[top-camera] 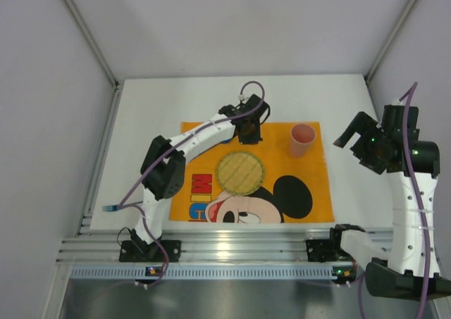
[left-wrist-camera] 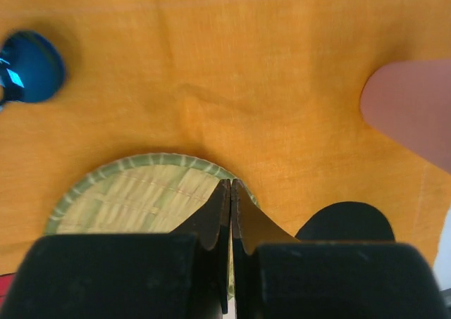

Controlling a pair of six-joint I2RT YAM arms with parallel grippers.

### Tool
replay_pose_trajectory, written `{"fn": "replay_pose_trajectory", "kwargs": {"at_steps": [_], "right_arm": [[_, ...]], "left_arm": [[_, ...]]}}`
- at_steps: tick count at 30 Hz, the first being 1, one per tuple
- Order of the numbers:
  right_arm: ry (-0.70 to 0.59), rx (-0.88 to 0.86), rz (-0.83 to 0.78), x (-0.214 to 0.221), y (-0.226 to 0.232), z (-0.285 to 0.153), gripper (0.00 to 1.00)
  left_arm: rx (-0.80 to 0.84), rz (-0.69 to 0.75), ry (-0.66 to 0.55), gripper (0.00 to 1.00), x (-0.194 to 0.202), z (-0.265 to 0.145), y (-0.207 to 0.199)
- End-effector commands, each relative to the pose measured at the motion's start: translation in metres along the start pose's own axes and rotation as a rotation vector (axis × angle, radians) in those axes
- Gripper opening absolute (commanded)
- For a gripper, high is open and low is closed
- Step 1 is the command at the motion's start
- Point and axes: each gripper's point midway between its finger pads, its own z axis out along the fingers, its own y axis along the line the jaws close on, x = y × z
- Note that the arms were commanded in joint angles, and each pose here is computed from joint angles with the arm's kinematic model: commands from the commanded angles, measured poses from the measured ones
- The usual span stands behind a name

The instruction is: Set the dinner table for one person

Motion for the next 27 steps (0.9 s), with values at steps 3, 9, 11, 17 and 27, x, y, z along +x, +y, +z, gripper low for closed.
{"fn": "replay_pose_trajectory", "kwargs": {"at_steps": [3, 9, 11, 17, 27], "right_arm": [[0.001, -0.005, -0.064, 0.016, -0.009, -0.024, 1.0], [0.013, -0.005, -0.082, 0.027, -0.015, -0.028, 1.0], [0.019, -0.003, -0.082, 0.029, -0.017, -0.027, 1.0], [0.033, 0.003, -0.072, 0.028, -0.016, -0.019, 1.0], [0.059, 0.038, -0.03, 0.025, -0.015, -0.003, 1.0]], "left_arm": [[-0.039, -0.021, 0.025, 0.0, 0.012, 0.009, -0.01], [-0.082, 0.106, -0.039, 0.6, -0.02, -0.004, 0.027], [-0.083, 0.138, -0.031, 0.62, -0.023, -0.003, 0.046], [-0.071, 0.232, -0.039, 0.58, -0.043, -0.009, 0.103], [-0.026, 0.266, 0.023, 0.43, -0.05, 0.009, 0.167]]}}
